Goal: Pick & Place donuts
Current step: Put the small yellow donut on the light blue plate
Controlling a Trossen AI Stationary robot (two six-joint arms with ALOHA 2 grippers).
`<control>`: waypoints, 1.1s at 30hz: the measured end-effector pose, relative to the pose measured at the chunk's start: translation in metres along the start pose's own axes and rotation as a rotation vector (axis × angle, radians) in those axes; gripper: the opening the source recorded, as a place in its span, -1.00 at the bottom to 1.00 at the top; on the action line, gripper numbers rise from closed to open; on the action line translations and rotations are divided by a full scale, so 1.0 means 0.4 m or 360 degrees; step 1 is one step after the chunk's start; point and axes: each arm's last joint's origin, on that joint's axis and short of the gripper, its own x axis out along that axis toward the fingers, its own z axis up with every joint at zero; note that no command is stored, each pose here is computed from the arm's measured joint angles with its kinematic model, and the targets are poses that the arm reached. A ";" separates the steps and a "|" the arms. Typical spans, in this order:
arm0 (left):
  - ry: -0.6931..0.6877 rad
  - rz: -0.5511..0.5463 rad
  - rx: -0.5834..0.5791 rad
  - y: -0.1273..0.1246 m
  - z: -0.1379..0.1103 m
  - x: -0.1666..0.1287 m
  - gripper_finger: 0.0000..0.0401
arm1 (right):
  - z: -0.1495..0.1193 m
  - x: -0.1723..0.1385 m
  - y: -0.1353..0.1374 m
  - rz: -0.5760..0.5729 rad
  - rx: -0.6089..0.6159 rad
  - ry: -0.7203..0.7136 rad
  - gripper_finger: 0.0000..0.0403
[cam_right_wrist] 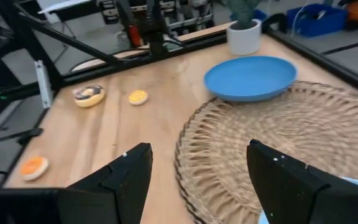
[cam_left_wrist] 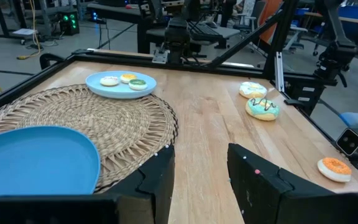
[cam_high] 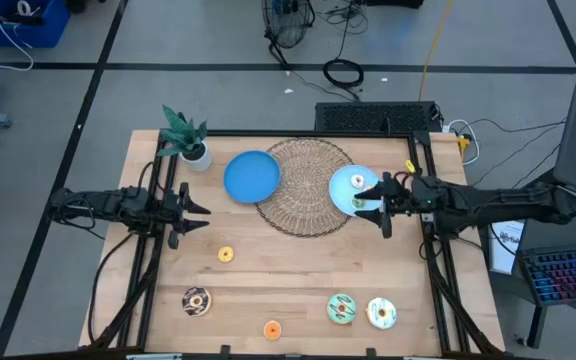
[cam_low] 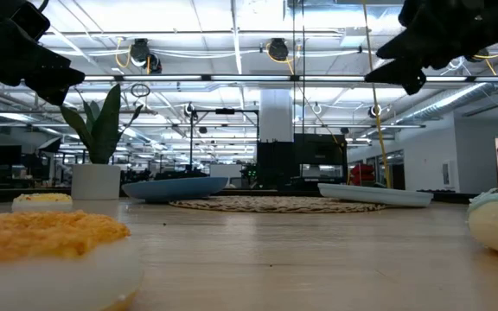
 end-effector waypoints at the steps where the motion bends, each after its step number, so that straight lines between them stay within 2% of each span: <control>1: 0.0000 0.0000 0.0000 0.000 0.000 0.000 -0.25 | -0.008 -0.004 0.000 -0.0014 -0.0012 -0.0009 0.20; 8: 0.0000 0.0000 0.0000 0.000 0.000 0.000 -0.25 | -0.088 -0.018 -0.007 -0.0027 -0.0024 -0.0002 0.20; 13: 0.0000 0.0000 0.0000 0.000 0.000 0.000 -0.25 | -0.121 -0.028 -0.011 0.0034 0.0045 -0.0156 0.20; 15: 0.0000 0.0000 0.0000 0.000 0.000 0.000 -0.25 | -0.138 -0.025 -0.008 0.0178 0.0151 -0.0227 0.20; 18: 0.0000 0.0000 0.0000 0.000 0.000 0.000 -0.25 | -0.172 -0.020 -0.002 0.0569 0.0348 -0.0344 0.20; 19: 0.0000 0.0000 0.0000 0.000 0.000 0.000 -0.25 | -0.165 -0.023 0.002 0.0643 0.0397 -0.0395 0.20; 20: -0.0001 0.0000 0.0000 0.000 0.000 0.000 -0.25 | -0.147 -0.030 0.005 0.0693 0.0439 -0.0528 0.20; 21: 0.0000 0.0000 0.0000 0.000 0.000 0.000 -0.25 | -0.147 -0.030 0.003 0.0669 0.0492 -0.0530 0.20; 24: 0.0001 0.0000 0.0000 0.000 0.000 0.000 -0.25 | -0.165 -0.018 -0.001 0.0616 0.0605 -0.0385 0.20; 28: 0.0000 0.0000 0.0000 0.000 0.000 0.000 -0.25 | -0.159 -0.020 0.004 0.0706 0.0529 -0.0409 0.20; 33: 0.0000 0.0001 0.0000 0.000 0.000 0.000 -0.25 | -0.166 -0.015 0.004 0.0662 0.0308 -0.0405 0.20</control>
